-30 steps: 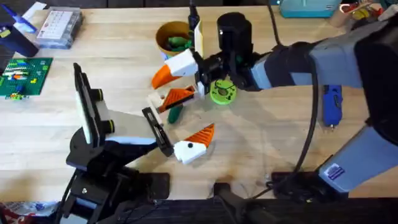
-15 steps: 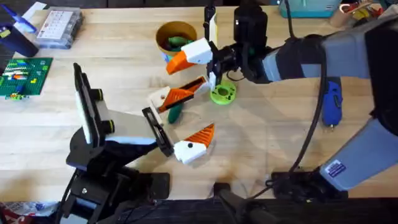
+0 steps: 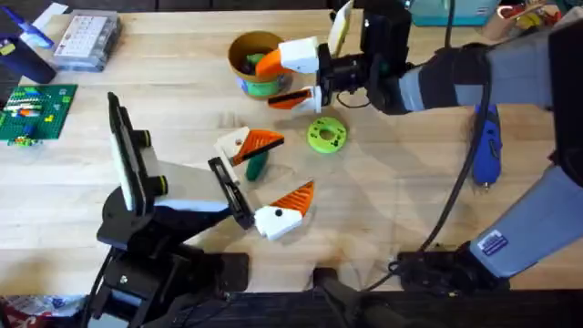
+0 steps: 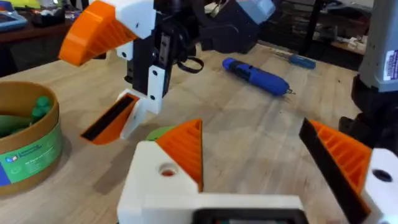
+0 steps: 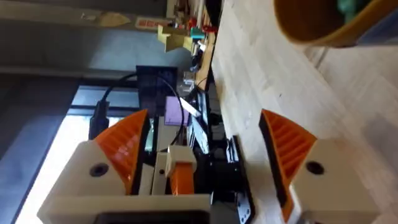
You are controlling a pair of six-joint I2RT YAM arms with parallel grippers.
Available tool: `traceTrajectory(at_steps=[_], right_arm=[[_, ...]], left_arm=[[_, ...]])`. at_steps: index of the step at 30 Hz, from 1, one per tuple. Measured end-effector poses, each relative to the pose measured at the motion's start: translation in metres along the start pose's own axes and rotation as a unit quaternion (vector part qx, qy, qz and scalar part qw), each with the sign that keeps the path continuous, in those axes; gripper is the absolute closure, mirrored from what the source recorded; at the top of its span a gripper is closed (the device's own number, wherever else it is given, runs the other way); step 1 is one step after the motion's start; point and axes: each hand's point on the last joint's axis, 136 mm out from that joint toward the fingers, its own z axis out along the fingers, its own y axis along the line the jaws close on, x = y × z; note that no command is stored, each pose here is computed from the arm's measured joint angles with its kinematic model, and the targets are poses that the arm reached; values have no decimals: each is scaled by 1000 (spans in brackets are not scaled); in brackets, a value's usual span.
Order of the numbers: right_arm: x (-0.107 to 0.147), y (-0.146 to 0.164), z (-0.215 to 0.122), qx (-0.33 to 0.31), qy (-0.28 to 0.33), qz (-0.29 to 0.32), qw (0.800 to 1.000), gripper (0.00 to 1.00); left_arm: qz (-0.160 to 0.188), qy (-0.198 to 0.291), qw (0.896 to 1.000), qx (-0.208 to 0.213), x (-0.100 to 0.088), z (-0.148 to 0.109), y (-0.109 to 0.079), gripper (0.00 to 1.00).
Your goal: Pick up the gripper from the table and insert it into the empty holder that is missing its gripper. Then pick up a screw, insert it into the mounting hole, and use the screwdriver to tighten it. Finally, clean up the table by picking up the vegetable and placing it into the bucket.
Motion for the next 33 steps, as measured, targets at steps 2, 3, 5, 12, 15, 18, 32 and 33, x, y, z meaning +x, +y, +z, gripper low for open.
traceTrajectory(at_steps=[2,3,5,12,15,18,32,33], right_arm=[[-8,-3,-5,7,-20,-10,1000,6],[-12,-4,-7,9,-28,-15,999,6],[-18,-6,-11,15,-43,-26,999,6],[-40,14,-27,31,-105,-87,990,6],[-45,17,-32,50,-125,-98,986,6],[-48,8,-37,80,-133,-90,984,5],[46,60,-64,140,-28,-97,985,6],[56,62,-64,135,-11,-94,986,6]], left_arm=[[0,0,1000,0,0,0,0,14],[0,0,1000,0,0,0,0,14],[0,0,1000,0,0,0,0,14],[0,0,1000,0,0,0,0,14],[0,0,1000,0,0,0,0,14],[0,0,1000,0,0,0,0,14],[0,0,1000,0,0,0,0,13],[0,0,1000,0,0,0,0,13]])
